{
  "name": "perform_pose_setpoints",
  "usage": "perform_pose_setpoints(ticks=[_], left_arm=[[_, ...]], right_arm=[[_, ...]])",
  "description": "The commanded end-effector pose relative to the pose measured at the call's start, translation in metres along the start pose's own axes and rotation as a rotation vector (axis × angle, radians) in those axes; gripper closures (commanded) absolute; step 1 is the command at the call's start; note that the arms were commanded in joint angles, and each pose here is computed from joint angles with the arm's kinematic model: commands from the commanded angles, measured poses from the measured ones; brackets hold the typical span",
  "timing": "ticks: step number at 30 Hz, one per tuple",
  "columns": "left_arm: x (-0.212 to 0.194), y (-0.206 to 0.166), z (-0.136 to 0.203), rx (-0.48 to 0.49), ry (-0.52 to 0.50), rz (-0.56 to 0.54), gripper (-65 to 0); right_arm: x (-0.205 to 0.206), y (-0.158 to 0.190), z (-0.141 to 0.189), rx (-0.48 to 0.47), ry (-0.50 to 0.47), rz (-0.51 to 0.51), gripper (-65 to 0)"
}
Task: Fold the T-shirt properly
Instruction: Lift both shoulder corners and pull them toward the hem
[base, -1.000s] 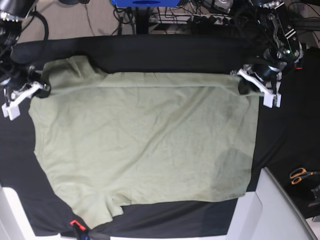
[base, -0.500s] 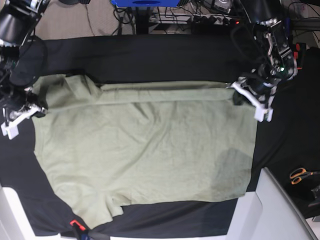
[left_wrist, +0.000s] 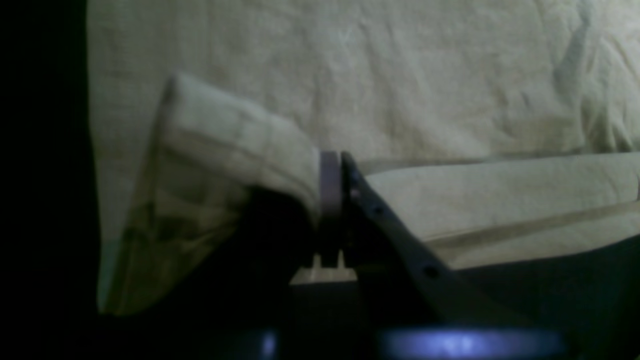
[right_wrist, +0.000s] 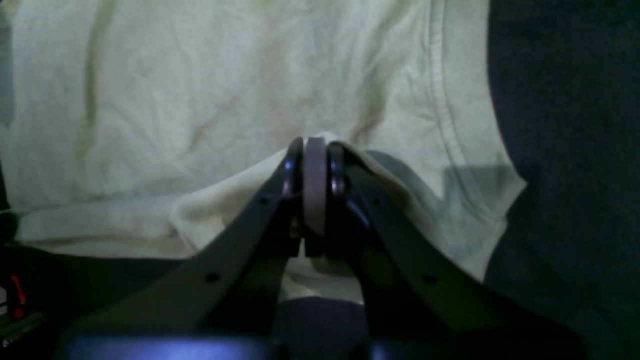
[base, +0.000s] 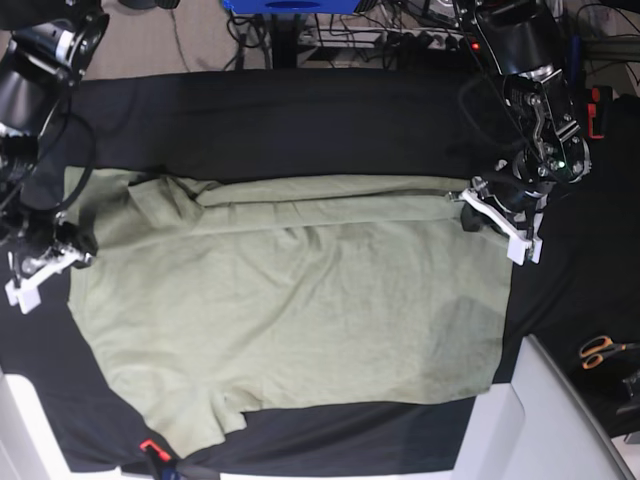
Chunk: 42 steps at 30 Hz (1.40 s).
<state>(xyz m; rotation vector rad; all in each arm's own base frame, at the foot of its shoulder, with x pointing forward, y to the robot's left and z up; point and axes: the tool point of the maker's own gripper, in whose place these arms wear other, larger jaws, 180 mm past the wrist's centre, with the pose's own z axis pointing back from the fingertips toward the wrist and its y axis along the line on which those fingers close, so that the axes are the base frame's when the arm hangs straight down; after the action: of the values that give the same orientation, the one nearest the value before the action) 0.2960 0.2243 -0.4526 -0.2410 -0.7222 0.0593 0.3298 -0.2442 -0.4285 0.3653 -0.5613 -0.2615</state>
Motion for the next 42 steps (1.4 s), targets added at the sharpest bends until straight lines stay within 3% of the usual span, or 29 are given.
perform_pose_setpoints(ticks=[1,8,18,24,35,42], left_arm=[[0.025,0.002,0.002,0.001,-0.063,-0.012,0.0],[0.038,0.009,-0.005,0.055,-0.036,-0.087,0.0],[0.036,0.01,-0.009,0.053,-0.025,-0.08,0.0],[0.044,0.009,-0.01,0.051,-0.04,-0.081,0.0],[0.053,0.012,-0.02,0.039,-0.034,-0.056,0.0],[0.073,0.016,-0.018,0.048,-0.094,-0.065,0.0]], right_arm=[[0.024,0.007,0.003,0.017,-0.055,0.032,-0.2],[0.03,0.026,-0.015,0.051,-0.059,0.07,-0.2],[0.044,0.033,-0.022,0.072,-0.087,0.056,-0.2],[0.05,0.054,-0.032,0.096,-0.102,0.129,-0.2],[0.059,0.048,-0.04,0.097,-0.115,0.097,-0.2],[0.069,0.048,-0.039,0.102,-0.163,0.09,-0.2]])
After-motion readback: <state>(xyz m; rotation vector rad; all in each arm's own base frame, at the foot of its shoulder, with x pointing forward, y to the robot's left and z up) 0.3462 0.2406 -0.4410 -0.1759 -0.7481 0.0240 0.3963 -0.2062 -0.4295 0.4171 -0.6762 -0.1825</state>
